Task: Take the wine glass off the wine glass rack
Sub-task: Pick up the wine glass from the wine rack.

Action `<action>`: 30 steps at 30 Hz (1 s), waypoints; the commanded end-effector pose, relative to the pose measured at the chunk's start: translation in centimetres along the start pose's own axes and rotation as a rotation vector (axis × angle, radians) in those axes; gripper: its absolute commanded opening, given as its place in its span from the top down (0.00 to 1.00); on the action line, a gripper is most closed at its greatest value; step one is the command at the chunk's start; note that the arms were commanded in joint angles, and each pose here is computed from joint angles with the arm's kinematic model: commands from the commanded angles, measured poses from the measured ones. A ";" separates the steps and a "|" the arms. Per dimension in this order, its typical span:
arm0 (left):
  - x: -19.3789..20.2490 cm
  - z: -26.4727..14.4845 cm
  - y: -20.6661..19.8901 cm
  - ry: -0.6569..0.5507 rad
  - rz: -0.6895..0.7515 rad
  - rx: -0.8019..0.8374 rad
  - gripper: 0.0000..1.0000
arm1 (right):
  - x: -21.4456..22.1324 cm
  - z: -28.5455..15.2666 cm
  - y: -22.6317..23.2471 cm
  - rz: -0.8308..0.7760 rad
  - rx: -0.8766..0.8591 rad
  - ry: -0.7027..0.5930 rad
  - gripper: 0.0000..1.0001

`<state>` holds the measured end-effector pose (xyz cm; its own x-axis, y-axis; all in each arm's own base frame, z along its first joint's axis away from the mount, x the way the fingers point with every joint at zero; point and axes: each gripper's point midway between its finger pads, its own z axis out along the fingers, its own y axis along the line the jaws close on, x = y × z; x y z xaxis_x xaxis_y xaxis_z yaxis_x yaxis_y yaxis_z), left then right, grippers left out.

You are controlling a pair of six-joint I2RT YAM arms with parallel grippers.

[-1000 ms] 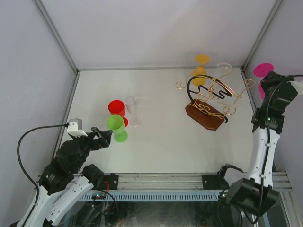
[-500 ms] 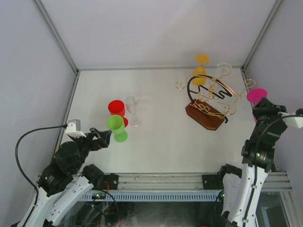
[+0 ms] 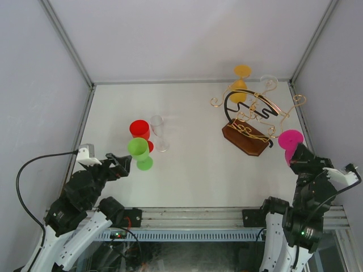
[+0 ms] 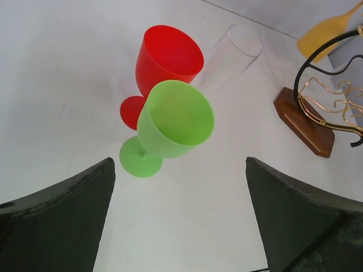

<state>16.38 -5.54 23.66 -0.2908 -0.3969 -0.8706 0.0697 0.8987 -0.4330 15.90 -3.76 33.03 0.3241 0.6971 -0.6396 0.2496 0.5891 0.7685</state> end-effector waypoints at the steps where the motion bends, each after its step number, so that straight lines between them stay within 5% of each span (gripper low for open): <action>1: -0.5 0.0 0.7 -0.029 -0.036 -0.044 0.00 | 0.3 -1.8 0.1 0.002 0.051 0.073 1.00; 23: -2.1 -1.1 3.6 -0.098 -0.104 -0.207 0.00 | 9.4 -3.7 8.3 0.023 -0.480 0.718 1.00; 30: -3.5 -1.9 0.8 -0.112 -0.238 -0.080 0.00 | 11.9 -4.7 9.2 -0.020 -0.622 0.874 1.00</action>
<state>16.02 -2.35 23.54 -0.2298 -0.4980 -0.8362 -0.1153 0.8670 -0.4847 18.17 9.82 30.99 -0.4663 0.7001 -0.5407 -0.1611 0.5339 0.8301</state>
